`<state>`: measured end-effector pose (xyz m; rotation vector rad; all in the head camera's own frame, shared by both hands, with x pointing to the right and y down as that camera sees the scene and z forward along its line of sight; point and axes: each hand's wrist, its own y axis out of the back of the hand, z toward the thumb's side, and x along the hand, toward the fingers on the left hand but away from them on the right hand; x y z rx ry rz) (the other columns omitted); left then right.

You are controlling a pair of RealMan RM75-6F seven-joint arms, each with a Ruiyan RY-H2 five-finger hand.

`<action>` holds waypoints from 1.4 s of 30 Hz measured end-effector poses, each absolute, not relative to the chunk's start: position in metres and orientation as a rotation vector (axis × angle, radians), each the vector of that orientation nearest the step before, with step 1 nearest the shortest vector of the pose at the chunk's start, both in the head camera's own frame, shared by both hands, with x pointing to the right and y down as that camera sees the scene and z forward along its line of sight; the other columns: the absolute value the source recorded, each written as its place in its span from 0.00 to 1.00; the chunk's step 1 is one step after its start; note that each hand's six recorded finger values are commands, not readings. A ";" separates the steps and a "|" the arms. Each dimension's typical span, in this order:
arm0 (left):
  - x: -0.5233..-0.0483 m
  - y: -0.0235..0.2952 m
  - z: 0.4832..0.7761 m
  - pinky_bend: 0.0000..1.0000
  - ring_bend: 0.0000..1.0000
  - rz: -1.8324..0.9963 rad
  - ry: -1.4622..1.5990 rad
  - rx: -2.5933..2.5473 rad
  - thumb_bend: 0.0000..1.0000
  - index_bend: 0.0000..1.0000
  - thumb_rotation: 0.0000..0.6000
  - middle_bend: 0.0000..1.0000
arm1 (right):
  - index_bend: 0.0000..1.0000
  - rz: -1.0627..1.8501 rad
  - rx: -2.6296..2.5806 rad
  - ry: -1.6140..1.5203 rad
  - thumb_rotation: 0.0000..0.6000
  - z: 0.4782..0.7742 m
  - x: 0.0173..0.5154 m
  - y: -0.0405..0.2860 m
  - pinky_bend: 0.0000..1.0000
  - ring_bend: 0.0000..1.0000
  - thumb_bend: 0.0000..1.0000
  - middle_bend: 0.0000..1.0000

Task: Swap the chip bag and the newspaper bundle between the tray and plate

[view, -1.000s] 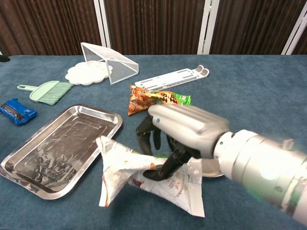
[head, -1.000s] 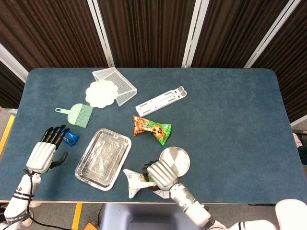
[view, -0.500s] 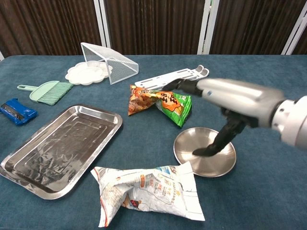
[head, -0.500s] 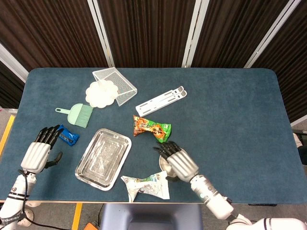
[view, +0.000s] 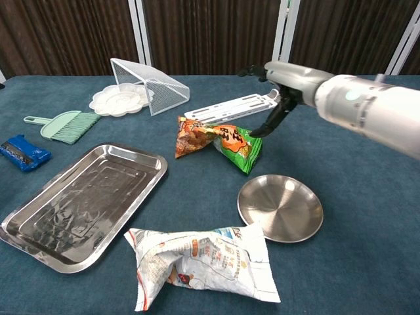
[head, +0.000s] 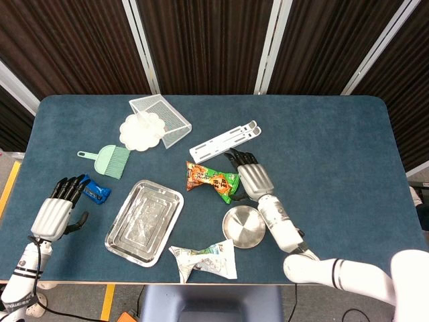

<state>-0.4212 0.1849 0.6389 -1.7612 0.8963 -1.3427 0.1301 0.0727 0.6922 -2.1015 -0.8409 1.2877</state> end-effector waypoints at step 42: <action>-0.407 0.189 0.647 0.00 0.00 -1.416 0.841 -1.728 0.43 0.00 1.00 0.00 | 0.86 1.212 -2.066 -0.782 1.00 0.671 0.169 0.099 0.90 0.76 0.40 0.67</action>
